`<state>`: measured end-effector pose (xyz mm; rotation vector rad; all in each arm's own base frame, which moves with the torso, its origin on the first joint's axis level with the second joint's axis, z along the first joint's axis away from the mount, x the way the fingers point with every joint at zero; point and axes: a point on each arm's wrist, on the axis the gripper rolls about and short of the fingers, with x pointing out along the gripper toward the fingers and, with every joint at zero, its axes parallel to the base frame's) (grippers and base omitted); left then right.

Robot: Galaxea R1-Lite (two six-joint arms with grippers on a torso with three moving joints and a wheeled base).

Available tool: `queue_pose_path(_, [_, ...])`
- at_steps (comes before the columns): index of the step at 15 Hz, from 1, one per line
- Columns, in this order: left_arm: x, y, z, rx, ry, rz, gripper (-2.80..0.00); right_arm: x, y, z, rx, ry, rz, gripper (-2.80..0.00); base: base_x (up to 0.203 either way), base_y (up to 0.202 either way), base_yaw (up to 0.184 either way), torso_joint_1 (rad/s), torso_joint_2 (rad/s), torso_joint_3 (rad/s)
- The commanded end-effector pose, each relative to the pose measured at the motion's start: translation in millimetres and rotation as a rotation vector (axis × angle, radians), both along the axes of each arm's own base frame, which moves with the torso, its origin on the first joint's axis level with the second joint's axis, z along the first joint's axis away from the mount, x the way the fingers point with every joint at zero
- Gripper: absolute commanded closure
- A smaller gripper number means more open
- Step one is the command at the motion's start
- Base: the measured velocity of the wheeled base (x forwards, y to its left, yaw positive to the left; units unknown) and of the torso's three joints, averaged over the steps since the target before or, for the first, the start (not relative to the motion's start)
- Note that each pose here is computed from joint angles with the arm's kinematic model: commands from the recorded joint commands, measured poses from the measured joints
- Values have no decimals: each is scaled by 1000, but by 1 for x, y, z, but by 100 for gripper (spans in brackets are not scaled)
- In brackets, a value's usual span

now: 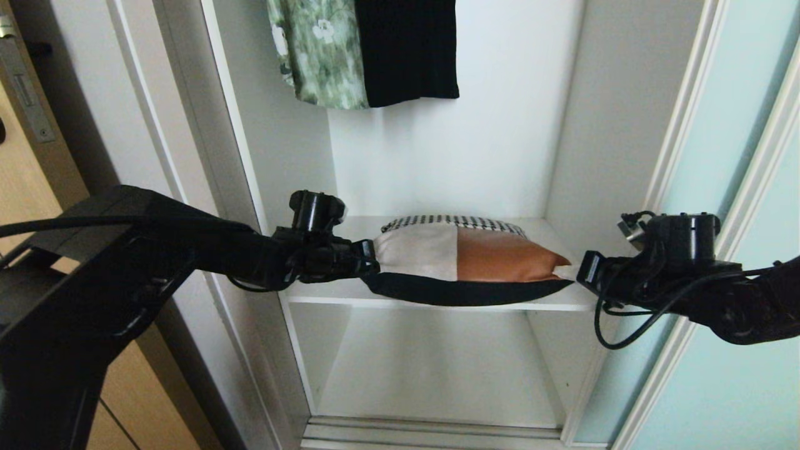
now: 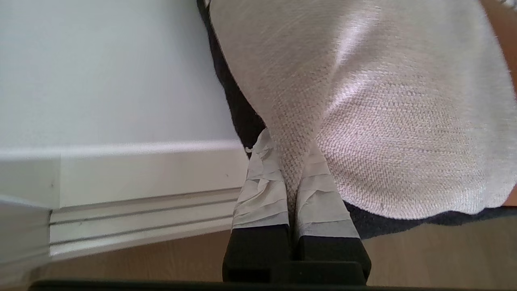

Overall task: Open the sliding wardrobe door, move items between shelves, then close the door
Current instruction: Place the pillow on the lower shelf

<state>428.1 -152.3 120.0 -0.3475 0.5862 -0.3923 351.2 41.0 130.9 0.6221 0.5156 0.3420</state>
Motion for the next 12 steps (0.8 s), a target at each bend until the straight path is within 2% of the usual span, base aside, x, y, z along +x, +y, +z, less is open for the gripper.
queue_pose_path(1, [-39,1,31,-24,-64,-25,0,-33,4,29,10,-68,24,0,0,0,0,0,0,0])
queue_pose_path(7, [-106,3,53,-43,-133,-86,0,-108,16,42,17,-85,99,0,0,0,0,0,0,0])
queue_pose_path(12, [-154,12,70,-58,-182,-127,0,-155,17,48,26,-117,148,0,0,0,0,0,0,0])
